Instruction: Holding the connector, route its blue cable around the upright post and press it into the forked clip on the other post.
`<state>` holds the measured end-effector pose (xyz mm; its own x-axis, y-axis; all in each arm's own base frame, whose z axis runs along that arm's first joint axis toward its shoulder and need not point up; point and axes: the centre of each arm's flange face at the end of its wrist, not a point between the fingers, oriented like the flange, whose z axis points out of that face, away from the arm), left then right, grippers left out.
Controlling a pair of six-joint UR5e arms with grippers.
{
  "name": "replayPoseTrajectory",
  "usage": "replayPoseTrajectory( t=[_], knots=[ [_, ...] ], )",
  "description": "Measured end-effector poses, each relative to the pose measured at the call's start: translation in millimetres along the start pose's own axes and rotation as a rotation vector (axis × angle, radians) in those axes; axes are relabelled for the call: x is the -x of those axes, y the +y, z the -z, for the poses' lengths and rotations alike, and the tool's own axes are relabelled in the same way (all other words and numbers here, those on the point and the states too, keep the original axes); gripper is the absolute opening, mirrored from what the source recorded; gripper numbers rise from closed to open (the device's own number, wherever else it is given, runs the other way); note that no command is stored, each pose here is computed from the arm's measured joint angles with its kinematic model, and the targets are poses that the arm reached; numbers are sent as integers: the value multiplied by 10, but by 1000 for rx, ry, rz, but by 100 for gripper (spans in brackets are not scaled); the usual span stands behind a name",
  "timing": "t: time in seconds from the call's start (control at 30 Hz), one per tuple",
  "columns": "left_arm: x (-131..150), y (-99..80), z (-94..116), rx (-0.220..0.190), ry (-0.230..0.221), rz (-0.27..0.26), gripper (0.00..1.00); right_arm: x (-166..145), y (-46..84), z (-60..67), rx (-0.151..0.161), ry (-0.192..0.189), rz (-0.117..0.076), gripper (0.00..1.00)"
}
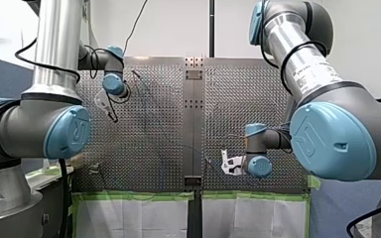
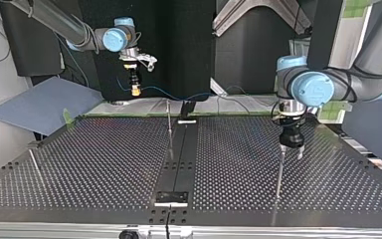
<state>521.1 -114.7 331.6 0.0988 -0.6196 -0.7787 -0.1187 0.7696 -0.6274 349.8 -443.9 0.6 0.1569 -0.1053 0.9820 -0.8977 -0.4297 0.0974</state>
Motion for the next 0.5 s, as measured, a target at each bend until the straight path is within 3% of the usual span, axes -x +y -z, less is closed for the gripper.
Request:
replayPoseTrajectory(
  t=[0.33, 0.5],
  knots=[
    [246, -31, 217, 30, -47, 1, 100, -1, 3, -2, 1, 1, -3, 0],
    [407, -87, 340, 52, -64, -32, 100, -1, 2, -2, 0, 1, -3, 0]
  ],
)
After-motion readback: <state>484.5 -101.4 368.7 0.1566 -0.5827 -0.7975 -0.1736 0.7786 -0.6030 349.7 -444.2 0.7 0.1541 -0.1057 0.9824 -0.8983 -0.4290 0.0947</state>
